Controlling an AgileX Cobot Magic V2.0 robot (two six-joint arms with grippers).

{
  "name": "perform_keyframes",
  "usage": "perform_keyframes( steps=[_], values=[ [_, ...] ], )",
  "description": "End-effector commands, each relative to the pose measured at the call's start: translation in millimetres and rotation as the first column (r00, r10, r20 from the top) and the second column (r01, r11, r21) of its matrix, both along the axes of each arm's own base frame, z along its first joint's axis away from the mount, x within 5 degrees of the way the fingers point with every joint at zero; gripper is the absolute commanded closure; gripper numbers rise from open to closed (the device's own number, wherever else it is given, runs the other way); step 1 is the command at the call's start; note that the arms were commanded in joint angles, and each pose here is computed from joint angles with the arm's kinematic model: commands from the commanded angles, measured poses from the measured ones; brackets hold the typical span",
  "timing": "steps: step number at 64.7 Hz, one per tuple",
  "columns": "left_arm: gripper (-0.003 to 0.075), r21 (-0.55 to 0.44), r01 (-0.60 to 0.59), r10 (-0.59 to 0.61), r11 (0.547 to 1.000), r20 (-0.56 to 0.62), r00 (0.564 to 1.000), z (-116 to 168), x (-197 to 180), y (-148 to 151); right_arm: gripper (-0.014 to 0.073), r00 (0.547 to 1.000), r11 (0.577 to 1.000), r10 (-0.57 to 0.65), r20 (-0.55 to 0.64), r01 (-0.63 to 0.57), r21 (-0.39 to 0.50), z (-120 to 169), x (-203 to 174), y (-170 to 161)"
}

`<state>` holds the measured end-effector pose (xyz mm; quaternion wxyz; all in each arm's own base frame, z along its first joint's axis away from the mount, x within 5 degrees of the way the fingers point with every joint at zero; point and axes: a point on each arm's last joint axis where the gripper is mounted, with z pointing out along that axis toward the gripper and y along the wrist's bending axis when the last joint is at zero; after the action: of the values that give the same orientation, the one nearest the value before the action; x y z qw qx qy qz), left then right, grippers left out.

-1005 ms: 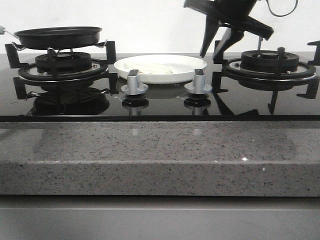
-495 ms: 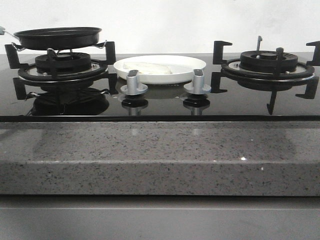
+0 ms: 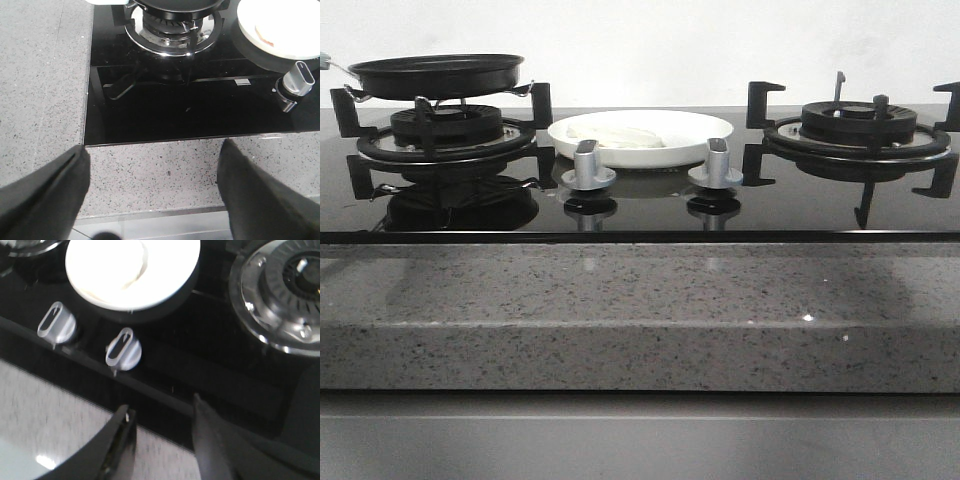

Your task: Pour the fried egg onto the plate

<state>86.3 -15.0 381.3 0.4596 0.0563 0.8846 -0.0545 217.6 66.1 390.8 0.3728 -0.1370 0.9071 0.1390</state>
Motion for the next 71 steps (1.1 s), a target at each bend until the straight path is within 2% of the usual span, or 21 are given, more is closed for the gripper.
perform_keyframes(
  steps=[1,19,42,47,55,62,71],
  values=[
    [0.0195,-0.023,0.002,0.0,1.0,0.087,0.996,12,2,-1,0.0285,0.99,1.0,-0.007,0.142,0.005,0.011,9,-28,-8],
    [0.0195,-0.023,0.002,0.0,1.0,0.09,0.996,12,2,-1,0.0285,0.986,0.999,-0.008,0.166,0.016,-0.043,-31,-97,-26],
    [0.0202,-0.023,0.002,0.0,1.0,0.09,0.996,12,2,-1,0.0289,0.961,0.999,-0.013,0.276,0.022,-0.026,-63,-157,-39],
    [0.0262,-0.023,0.002,0.0,1.0,0.089,0.996,12,2,-1,0.0348,0.955,0.999,-0.015,0.296,0.025,-0.028,-66,-163,-41],
    [0.0444,-0.023,0.002,0.0,1.0,0.089,0.996,12,2,-1,0.0532,0.953,0.999,-0.015,0.302,0.025,-0.028,-67,-165,-42],
    [0.0601,-0.023,0.002,0.0,1.0,0.089,0.996,12,2,-1,0.0655,0.953,0.999,-0.015,0.301,0.025,-0.029,-67,-165,-42],
    [0.074,-0.033,0.006,-0.003,0.999,0.088,0.996,12,2,-2,0.0663,0.955,0.999,-0.014,0.297,0.024,-0.03,-67,-166,-42]
  ],
)
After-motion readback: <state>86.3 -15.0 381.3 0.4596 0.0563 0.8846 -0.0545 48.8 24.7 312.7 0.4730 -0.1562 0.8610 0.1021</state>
